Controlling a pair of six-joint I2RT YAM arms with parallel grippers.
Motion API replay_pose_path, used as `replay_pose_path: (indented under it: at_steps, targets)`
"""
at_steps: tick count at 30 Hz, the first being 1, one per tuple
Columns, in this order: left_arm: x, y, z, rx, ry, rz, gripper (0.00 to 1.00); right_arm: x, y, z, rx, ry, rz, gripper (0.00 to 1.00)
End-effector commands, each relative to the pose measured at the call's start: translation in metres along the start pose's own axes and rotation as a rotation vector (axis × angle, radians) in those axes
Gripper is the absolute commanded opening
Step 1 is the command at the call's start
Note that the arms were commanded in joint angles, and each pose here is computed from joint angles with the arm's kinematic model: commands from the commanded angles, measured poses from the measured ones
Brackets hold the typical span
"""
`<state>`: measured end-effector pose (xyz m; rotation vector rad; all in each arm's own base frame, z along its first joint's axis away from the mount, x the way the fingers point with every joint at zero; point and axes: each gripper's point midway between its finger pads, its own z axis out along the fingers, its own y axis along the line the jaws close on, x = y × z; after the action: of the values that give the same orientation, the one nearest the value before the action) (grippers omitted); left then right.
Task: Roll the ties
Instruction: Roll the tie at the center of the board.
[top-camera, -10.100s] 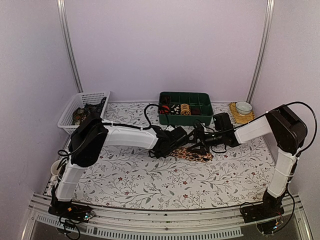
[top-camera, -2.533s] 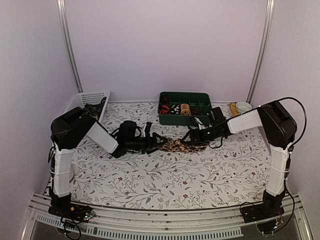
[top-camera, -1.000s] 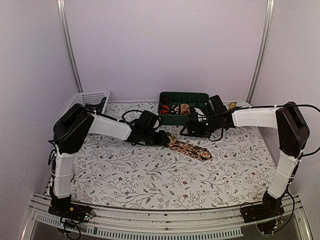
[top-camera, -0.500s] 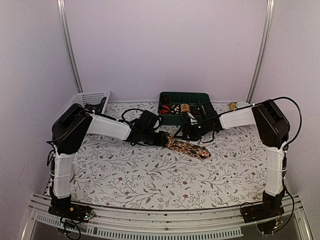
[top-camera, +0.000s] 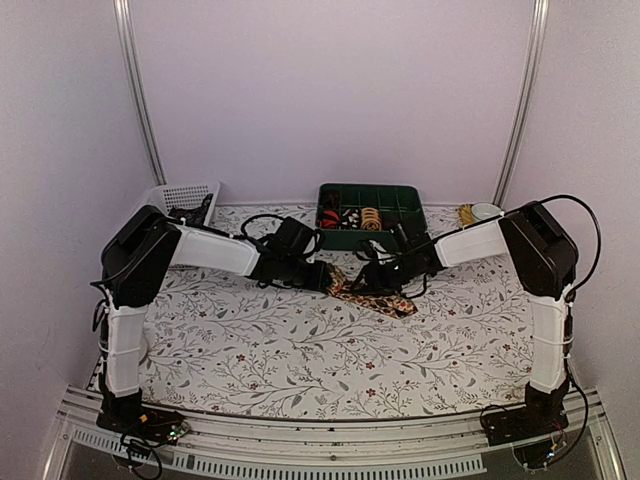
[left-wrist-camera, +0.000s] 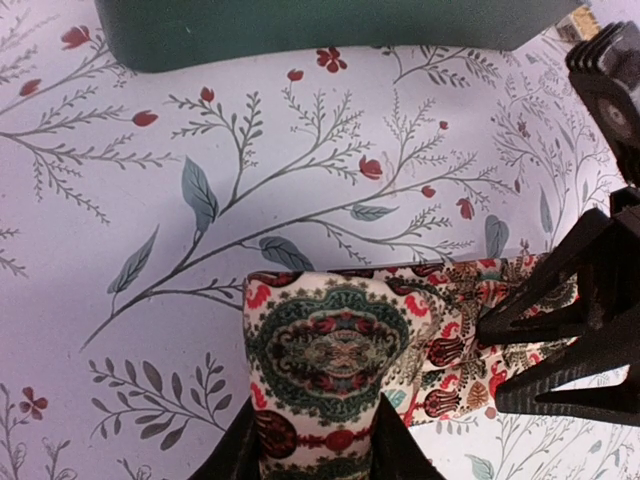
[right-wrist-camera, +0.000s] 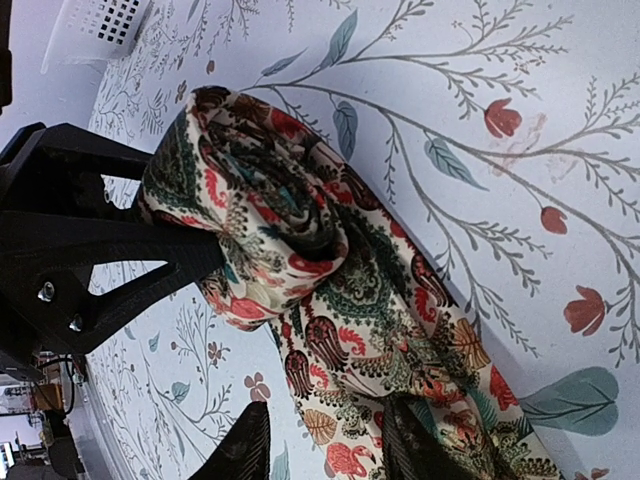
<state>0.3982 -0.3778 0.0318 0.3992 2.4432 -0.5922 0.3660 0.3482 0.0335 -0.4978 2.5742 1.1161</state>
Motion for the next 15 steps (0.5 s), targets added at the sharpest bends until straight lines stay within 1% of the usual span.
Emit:
replay_pose_path:
  at_steps: [1, 5, 8, 10, 15]
  targets:
    - [0.028, 0.023, -0.003, -0.077, 0.111, 0.003, 0.30, 0.036, -0.032, 0.020, 0.092, 0.095, 0.035, 0.36]
    - [0.024, 0.023, -0.005, -0.080, 0.101, -0.007, 0.30, 0.051, -0.029, 0.024, 0.092, 0.140, 0.036, 0.34]
    - [0.022, 0.024, -0.005, -0.084, 0.100, -0.010, 0.30, 0.056, -0.022, 0.026, 0.079, 0.157, 0.032, 0.33]
    - [0.022, 0.023, -0.004, -0.082, 0.100, -0.009, 0.30, 0.067, -0.022, 0.026, 0.078, 0.179, 0.041, 0.33]
    - [0.023, 0.024, -0.005, -0.078, 0.101, -0.019, 0.31, 0.070, -0.017, 0.020, 0.082, 0.184, 0.043, 0.33]
